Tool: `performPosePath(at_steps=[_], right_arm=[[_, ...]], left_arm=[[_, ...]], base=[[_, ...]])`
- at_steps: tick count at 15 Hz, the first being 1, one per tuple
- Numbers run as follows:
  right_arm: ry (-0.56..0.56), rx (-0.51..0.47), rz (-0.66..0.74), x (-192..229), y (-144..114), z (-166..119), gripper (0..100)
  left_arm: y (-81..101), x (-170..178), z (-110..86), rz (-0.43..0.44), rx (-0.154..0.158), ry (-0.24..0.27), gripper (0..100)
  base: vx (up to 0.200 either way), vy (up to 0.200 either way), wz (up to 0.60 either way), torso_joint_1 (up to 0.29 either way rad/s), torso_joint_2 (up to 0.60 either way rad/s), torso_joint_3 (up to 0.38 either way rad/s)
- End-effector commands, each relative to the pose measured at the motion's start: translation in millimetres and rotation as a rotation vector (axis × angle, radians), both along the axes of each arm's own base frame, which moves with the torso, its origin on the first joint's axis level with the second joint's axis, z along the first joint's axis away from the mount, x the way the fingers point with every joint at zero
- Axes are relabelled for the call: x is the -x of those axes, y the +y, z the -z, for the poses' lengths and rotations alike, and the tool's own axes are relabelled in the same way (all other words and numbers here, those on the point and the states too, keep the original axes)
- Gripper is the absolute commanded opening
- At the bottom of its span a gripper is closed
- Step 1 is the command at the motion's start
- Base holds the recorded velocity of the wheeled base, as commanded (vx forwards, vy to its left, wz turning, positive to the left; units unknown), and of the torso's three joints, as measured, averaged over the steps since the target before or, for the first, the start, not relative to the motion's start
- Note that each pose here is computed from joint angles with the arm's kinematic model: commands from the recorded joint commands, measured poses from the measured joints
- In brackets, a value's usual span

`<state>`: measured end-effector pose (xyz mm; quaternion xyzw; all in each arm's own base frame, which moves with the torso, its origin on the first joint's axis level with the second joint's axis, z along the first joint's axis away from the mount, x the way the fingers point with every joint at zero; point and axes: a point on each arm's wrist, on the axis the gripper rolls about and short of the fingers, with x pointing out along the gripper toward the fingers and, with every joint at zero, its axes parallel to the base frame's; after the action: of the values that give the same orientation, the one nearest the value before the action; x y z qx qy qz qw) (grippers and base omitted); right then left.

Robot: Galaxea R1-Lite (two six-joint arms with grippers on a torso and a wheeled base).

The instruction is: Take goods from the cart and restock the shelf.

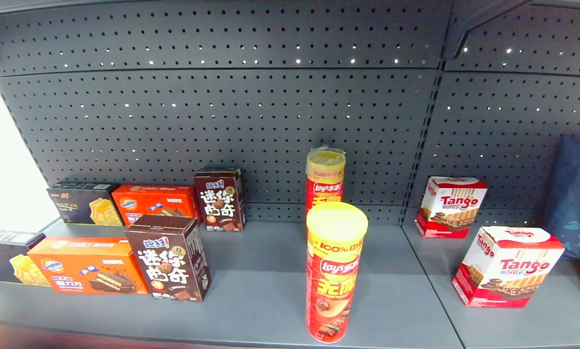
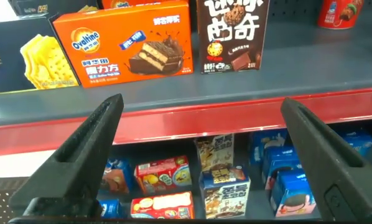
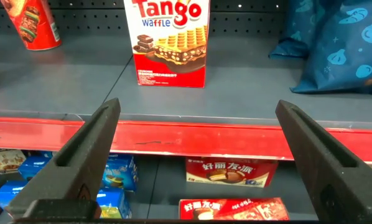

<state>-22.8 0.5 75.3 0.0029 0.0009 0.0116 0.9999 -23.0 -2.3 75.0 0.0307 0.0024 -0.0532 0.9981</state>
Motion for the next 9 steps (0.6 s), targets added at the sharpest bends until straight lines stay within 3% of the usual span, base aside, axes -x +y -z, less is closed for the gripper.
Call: performPosePath(at_steps=[1, 5, 7, 9], right_arm=[[0.001, 0.001, -0.003, 0.0, 0.1, 0.1, 100], [0.001, 0.000, -0.001, 0.0, 0.0, 0.1, 100], [0.001, 0.000, -0.001, 0.0, 0.0, 0.1, 100], [0.001, 0.000, -0.001, 0.0, 0.0, 0.1, 100]], left_arm=[[0.0, 0.0, 0.0, -0.003, 0.004, 0.000, 100], [0.0, 0.0, 0.0, -0.002, -0.001, -0.001, 100], [0.0, 0.0, 0.0, -0.002, 0.001, 0.000, 100], [0.0, 0.0, 0.0, 0.000, 0.001, 0.000, 100]], base=[[-0.200, 0.000, 0.00, 0.002, 0.00, 0.002], [0.000, 0.000, 0.00, 0.000, 0.00, 0.000], [0.000, 0.000, -0.60, 0.010, 0.00, 0.002], [0.000, 0.000, 0.00, 0.000, 0.00, 0.000]])
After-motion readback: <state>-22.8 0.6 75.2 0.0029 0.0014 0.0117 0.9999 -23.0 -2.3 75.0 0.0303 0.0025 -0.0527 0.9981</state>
